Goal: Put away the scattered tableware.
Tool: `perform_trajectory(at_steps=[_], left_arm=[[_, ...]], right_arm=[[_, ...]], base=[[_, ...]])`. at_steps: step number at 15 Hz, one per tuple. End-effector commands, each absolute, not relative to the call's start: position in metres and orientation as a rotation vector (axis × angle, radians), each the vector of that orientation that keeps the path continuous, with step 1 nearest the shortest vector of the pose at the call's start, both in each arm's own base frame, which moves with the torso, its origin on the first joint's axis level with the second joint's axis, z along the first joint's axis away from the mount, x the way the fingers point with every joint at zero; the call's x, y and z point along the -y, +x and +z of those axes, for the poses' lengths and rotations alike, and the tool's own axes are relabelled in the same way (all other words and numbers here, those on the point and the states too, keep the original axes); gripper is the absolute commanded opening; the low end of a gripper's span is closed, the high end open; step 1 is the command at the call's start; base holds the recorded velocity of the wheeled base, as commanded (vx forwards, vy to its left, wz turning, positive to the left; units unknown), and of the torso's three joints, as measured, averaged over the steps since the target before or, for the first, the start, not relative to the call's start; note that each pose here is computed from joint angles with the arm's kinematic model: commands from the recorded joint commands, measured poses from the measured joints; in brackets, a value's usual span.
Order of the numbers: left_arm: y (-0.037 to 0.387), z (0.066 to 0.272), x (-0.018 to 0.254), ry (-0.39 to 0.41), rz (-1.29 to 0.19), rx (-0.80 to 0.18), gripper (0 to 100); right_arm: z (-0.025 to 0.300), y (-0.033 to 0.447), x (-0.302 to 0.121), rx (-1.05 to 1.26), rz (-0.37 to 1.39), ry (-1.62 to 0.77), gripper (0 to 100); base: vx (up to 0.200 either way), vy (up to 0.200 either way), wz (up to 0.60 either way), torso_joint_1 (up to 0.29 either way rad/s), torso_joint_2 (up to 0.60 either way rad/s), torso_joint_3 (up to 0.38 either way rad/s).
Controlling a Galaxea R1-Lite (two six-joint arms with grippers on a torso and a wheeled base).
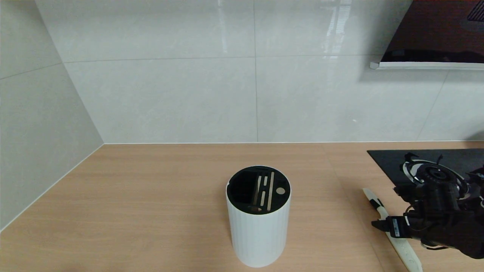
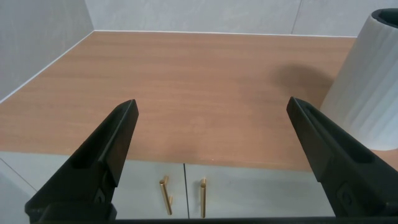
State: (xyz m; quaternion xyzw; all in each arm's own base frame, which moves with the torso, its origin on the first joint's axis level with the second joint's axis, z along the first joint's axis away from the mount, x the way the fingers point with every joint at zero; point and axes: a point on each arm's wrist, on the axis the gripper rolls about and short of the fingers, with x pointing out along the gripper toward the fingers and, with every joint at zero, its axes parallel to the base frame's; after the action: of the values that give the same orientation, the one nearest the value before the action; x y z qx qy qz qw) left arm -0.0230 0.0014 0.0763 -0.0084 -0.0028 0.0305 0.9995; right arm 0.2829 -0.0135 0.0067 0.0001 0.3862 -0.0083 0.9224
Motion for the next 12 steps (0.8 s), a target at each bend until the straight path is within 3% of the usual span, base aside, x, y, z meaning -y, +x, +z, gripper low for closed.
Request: perform_trajectory(at_steps=[1, 12], left_arm=[[-0.023, 0.0762, -0.0014, -0.017, 0.061, 0.005, 100], [-0.023, 0.0762, -0.0014, -0.017, 0.061, 0.005, 100]], right_arm=[[0.0076, 0.2828, 0.0134, -0.79, -0.016, 0.0, 100], [0.0064, 0.283, 0.0121, -0.793, -0.028, -0.01, 100]], base=[[0.0, 0.0, 0.0, 0.0, 0.0, 0.0], [0.0, 0.0, 0.0, 0.0, 0.0, 0.0]])
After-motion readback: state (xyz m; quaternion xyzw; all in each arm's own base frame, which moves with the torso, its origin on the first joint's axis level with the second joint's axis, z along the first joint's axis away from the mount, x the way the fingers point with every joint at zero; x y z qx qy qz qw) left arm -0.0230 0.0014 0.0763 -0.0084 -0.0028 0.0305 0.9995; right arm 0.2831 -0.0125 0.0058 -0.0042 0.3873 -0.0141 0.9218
